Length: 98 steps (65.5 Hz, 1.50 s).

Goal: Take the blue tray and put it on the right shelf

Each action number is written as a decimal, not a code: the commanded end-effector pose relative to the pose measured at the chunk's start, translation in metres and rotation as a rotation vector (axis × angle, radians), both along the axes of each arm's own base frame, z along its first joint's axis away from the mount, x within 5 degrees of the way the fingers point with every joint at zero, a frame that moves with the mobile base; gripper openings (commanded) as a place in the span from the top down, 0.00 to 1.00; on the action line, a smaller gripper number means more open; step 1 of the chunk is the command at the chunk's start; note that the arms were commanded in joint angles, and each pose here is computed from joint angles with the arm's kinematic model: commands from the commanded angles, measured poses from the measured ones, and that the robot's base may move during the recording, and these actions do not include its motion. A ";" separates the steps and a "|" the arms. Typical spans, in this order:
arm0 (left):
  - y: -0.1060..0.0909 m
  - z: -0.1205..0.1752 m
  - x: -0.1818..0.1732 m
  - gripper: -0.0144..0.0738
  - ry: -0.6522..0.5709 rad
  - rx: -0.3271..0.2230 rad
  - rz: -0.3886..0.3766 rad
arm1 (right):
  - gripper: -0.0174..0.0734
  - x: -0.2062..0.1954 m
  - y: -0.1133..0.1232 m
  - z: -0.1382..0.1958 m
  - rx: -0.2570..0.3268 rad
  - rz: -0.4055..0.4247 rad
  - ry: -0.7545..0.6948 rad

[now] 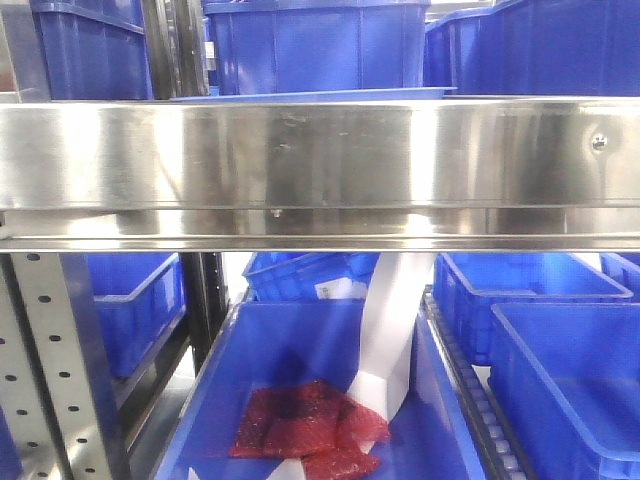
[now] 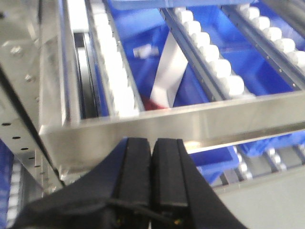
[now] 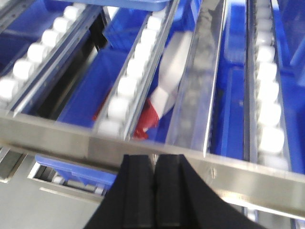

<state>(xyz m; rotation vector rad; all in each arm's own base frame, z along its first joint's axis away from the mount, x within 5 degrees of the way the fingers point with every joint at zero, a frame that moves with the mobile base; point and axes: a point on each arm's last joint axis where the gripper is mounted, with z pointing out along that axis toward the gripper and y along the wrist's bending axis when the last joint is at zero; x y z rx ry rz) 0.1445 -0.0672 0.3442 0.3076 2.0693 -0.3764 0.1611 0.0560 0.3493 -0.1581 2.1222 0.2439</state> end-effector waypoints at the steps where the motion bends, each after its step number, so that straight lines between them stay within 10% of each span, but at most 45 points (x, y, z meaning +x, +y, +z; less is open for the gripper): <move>1: 0.010 0.005 -0.024 0.89 -0.213 -0.115 0.004 | 0.75 -0.016 -0.005 -0.002 0.011 0.045 -0.198; 25: 0.041 -0.033 -0.086 0.89 -0.597 -0.178 0.012 | 0.75 -0.095 -0.033 -0.054 0.092 0.086 -0.556; 68: 0.042 -0.032 -0.089 0.89 -0.617 -0.187 0.013 | 0.75 -0.104 -0.035 -0.042 0.131 0.101 -0.698; 98: 0.063 -0.105 -0.092 0.89 -0.605 -0.077 0.357 | 0.75 -0.104 -0.035 -0.042 0.132 0.101 -0.697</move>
